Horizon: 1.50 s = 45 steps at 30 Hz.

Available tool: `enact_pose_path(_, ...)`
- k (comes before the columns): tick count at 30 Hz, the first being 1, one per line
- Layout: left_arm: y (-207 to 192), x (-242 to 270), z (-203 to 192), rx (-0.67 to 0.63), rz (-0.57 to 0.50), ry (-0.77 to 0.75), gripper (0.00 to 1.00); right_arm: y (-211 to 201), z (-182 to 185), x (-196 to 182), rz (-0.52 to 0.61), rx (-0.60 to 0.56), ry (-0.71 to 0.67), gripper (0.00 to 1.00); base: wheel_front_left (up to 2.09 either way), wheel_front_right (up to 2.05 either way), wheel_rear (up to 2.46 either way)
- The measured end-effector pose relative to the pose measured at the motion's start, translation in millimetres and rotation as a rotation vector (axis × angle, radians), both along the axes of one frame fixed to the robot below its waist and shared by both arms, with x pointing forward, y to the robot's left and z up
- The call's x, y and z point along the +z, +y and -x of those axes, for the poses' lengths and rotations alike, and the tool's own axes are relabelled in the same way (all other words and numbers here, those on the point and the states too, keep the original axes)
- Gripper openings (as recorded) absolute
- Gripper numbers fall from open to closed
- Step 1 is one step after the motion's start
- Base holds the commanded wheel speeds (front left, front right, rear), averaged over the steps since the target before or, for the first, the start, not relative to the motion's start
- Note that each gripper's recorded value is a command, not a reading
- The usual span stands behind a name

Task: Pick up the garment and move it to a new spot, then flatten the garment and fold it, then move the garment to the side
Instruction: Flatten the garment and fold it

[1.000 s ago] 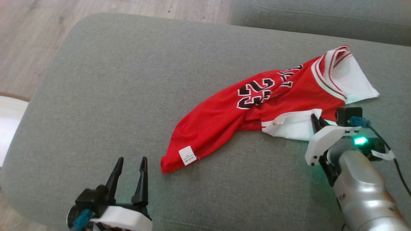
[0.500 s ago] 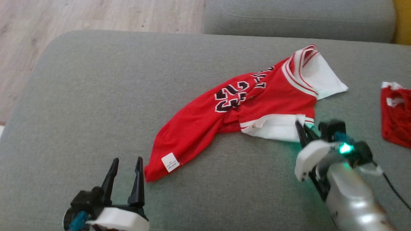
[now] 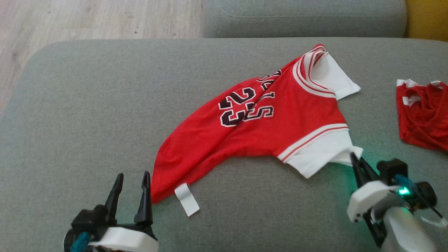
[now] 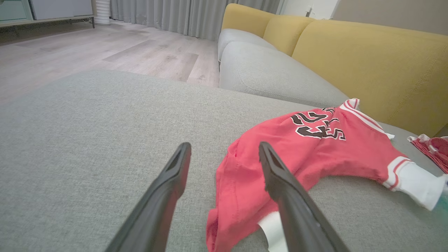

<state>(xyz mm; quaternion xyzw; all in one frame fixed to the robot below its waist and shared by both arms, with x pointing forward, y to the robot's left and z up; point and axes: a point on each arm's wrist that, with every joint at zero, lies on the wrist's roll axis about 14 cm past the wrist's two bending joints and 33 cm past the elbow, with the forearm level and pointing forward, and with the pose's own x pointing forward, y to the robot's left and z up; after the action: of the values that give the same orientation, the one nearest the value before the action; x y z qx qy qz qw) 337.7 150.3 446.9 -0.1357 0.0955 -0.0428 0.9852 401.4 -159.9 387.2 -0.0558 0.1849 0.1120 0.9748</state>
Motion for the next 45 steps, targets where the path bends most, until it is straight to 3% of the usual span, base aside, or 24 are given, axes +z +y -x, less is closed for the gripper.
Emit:
enact_pose_path(3, 2, 0, -1, 0.006, 0.0, -0.001, 1.0, -14, 8, -4, 0.012, -0.038, 0.007, 0.0, 0.0, 0.0, 0.0)
enact_pose_path(4, 2, 0, -2, 0.007, -0.001, -0.001, 1.0, -18, 9, -2, 0.016, -0.048, 0.0, 0.11, 0.0, 0.0, 0.0)
enact_pose_path(6, 2, 1, -2, 0.007, 0.0, -0.002, 1.0, -23, 11, 0, 0.026, -0.062, -0.009, 0.53, 0.0, 0.0, 0.0)
enact_pose_path(7, 2, 1, -2, 0.006, 0.0, -0.003, 1.0, -24, 11, 2, 0.021, -0.075, -0.018, 0.84, 0.0, 0.0, 0.0)
enact_pose_path(8, 2, 1, -2, 0.006, 0.001, -0.003, 1.0, -25, 12, 4, 0.016, -0.086, -0.025, 1.0, 0.0, 0.0, 0.0)
enact_pose_path(20, 1, 0, 2, -0.012, -0.001, -0.006, 1.0, -31, 23, 40, -0.028, -0.16, -0.15, 1.0, 0.0, 0.0, 0.0)
enact_pose_path(25, -7, -25, 6, -0.078, -0.032, 0.099, 1.0, -29, 12, 66, -0.032, -0.155, -0.222, 1.0, 0.0, 0.0, 0.0)
enact_pose_path(30, -14, -39, -17, -0.16, -0.081, 0.17, 1.0, -17, 4, 82, -0.05, -0.127, -0.26, 1.0, 0.0, 0.0, 0.0)
enact_pose_path(35, -14, -54, -41, -0.202, -0.123, 0.247, 1.0, -13, 0, 89, -0.05, -0.118, -0.264, 1.0, 0.0, 0.0, 0.0)
enact_pose_path(43, -24, -82, -47, -0.281, -0.144, 0.356, 1.0, -18, -2, 84, -0.046, -0.128, -0.248, 1.0, 0.0, 0.0, 0.0)
enact_pose_path(44, -27, -82, -49, -0.288, -0.14, 0.354, 0.68, -20, -2, 83, -0.043, -0.13, -0.246, 1.0, 0.0, 0.0, 0.0)
enact_pose_path(45, -29, -82, -52, -0.296, -0.134, 0.353, 0.45, -21, -1, 83, -0.041, -0.132, -0.244, 1.0, 0.0, 0.0, 0.0)
